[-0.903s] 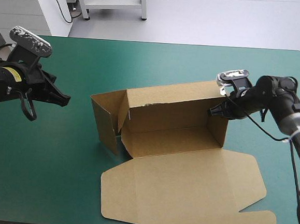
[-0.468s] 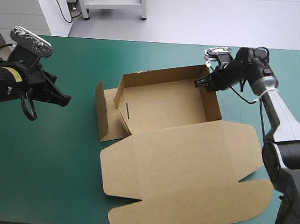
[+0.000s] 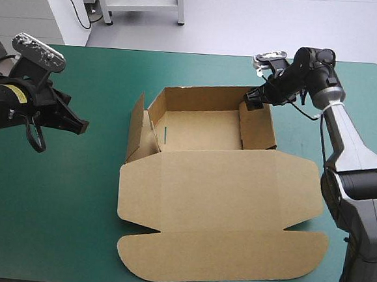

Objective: Fold the box

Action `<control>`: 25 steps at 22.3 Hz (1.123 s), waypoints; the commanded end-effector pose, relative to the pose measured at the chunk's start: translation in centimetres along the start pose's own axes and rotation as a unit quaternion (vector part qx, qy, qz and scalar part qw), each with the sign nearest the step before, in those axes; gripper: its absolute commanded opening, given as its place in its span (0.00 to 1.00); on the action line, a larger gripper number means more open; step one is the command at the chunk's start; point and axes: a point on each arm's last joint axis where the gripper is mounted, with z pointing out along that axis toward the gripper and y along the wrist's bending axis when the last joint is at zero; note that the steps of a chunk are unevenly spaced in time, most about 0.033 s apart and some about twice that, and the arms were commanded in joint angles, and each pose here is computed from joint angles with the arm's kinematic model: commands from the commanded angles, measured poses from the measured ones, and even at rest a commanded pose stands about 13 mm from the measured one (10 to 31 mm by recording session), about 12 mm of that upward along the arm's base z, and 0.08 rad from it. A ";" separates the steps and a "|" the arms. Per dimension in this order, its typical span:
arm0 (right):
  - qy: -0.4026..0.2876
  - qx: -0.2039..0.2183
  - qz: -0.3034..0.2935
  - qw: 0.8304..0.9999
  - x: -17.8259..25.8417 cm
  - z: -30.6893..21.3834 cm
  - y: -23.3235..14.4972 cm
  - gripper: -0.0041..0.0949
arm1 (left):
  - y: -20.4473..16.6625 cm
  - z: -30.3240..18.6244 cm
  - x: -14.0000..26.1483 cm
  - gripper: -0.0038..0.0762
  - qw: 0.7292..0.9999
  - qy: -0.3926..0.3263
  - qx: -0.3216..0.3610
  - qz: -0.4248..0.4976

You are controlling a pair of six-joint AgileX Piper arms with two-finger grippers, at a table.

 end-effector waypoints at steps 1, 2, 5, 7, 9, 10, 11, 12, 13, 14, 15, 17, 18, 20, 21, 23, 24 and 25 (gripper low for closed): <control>-0.064 0.002 0.003 0.998 -0.7 -6.0 1.5 0.76 | 0.2 -1.5 -0.5 0.04 0.999 -0.042 -0.010 -0.003; -0.067 0.002 0.010 0.998 -0.7 -6.3 1.5 0.76 | 0.3 -1.5 -0.5 0.04 0.999 -0.041 -0.012 -0.002; -0.071 0.002 0.016 0.997 -0.7 -6.6 1.6 0.76 | 0.3 -1.4 -0.5 0.04 0.999 -0.041 -0.014 -0.001; -0.070 0.001 0.026 0.997 -0.7 -6.6 1.6 0.76 | 0.3 -1.4 -0.5 0.04 0.999 -0.040 -0.016 0.000; -0.061 -0.002 0.035 0.998 -0.4 -6.1 1.6 0.76 | 0.4 -1.4 -0.3 0.04 0.999 -0.031 -0.018 0.001; -0.042 -0.004 0.041 0.998 0.2 -5.2 1.5 0.76 | 0.4 -1.4 -0.1 0.04 1.000 -0.020 -0.017 0.001; -0.030 -0.005 0.044 0.999 0.5 -4.6 1.4 0.76 | 0.4 -1.4 -0.1 0.04 1.000 -0.019 -0.017 0.001; -0.008 -0.006 0.046 0.999 1.2 -3.5 1.2 0.76 | 0.4 -1.4 -0.1 0.04 1.000 -0.020 -0.018 0.001; 0.001 -0.005 0.045 0.999 1.5 -3.0 1.1 0.76 | 0.4 -1.4 -0.2 0.04 1.000 -0.022 -0.018 0.001; 0.021 -0.001 0.046 0.999 2.0 -2.0 0.8 0.76 | 0.4 -1.4 -0.2 0.04 1.000 -0.025 -0.020 0.002; 0.030 0.003 0.045 0.999 2.2 -1.5 0.6 0.76 | 0.4 -1.4 -0.2 0.04 0.999 -0.026 -0.020 0.002; 0.040 0.007 0.046 0.998 2.4 -0.8 0.4 0.76 | 0.5 -1.4 -0.2 0.04 0.999 -0.026 -0.024 0.003; 0.044 0.007 0.047 0.998 2.4 -0.4 0.3 0.73 | 0.5 -1.4 -0.2 0.04 0.999 -0.026 -0.025 0.003; 0.045 0.007 0.048 0.998 2.5 -0.3 0.3 0.62 | 0.5 -1.4 -0.2 0.04 0.999 -0.026 -0.025 0.003; 0.045 0.007 0.048 0.998 2.5 -0.3 0.3 0.52 | 0.5 -1.4 -0.2 0.04 0.999 -0.026 -0.025 0.003; 0.047 0.006 0.049 0.998 2.5 -0.1 0.2 0.31 | 0.5 -1.4 -0.3 0.04 0.999 -0.030 -0.026 0.003; 0.049 0.006 0.049 0.998 2.5 0.1 0.2 0.20 | 0.5 -1.4 -0.4 0.04 0.999 -0.034 -0.026 0.003; 0.050 0.005 0.047 0.998 2.5 0.2 0.2 0.10 | 0.5 -1.4 -0.4 0.04 0.999 -0.035 -0.027 0.003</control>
